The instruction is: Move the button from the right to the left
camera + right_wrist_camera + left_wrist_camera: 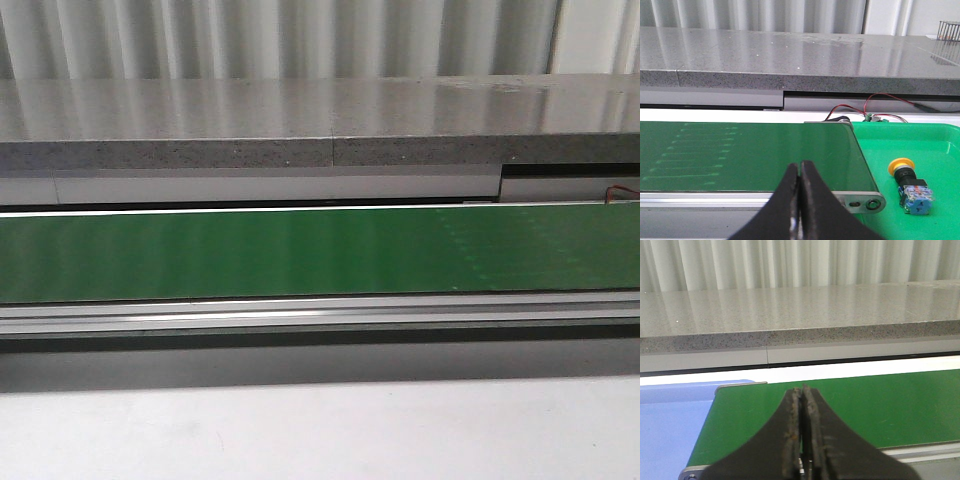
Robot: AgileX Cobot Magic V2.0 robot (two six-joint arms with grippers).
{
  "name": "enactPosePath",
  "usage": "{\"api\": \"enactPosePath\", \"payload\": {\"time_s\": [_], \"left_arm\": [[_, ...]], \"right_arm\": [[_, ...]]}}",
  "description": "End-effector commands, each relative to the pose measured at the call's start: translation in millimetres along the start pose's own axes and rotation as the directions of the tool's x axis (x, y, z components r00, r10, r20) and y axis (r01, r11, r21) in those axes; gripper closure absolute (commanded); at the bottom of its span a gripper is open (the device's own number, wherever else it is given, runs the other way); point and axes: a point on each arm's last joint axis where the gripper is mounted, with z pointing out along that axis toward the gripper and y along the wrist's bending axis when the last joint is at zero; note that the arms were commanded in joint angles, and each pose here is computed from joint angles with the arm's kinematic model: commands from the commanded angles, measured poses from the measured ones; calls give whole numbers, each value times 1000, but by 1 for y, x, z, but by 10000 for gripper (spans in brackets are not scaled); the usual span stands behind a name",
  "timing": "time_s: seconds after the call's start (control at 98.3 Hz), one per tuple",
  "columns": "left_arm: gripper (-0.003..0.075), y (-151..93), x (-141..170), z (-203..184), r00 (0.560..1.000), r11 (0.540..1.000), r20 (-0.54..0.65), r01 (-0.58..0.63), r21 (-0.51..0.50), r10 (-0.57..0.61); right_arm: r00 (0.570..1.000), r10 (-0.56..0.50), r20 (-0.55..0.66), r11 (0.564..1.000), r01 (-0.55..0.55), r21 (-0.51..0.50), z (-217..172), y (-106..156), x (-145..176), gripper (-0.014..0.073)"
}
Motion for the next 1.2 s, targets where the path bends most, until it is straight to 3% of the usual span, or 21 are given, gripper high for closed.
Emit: {"api": "enactPosePath", "payload": {"time_s": [0.0,0.336,0.57,0.844,1.19], "left_arm": [[741,0,5,-1,998,1000,66,13,-5,-12],[741,0,5,-1,998,1000,66,13,-5,-12],[741,0,5,-1,998,1000,66,13,-5,-12],[741,0,5,-1,998,1000,66,13,-5,-12],[741,0,5,-1,998,1000,66,13,-5,-12]], "right_arm": [[993,-12,115,1000,13,-9,-3,1,-15,661],[996,-12,93,1000,12,-2,-6,1,-26,661],[993,-7,-114,999,11,33,-8,0,-60,661],[929,4,-370,998,20,63,15,1,-104,661],[871,36,-490,998,-7,60,66,4,-118,661]]}}
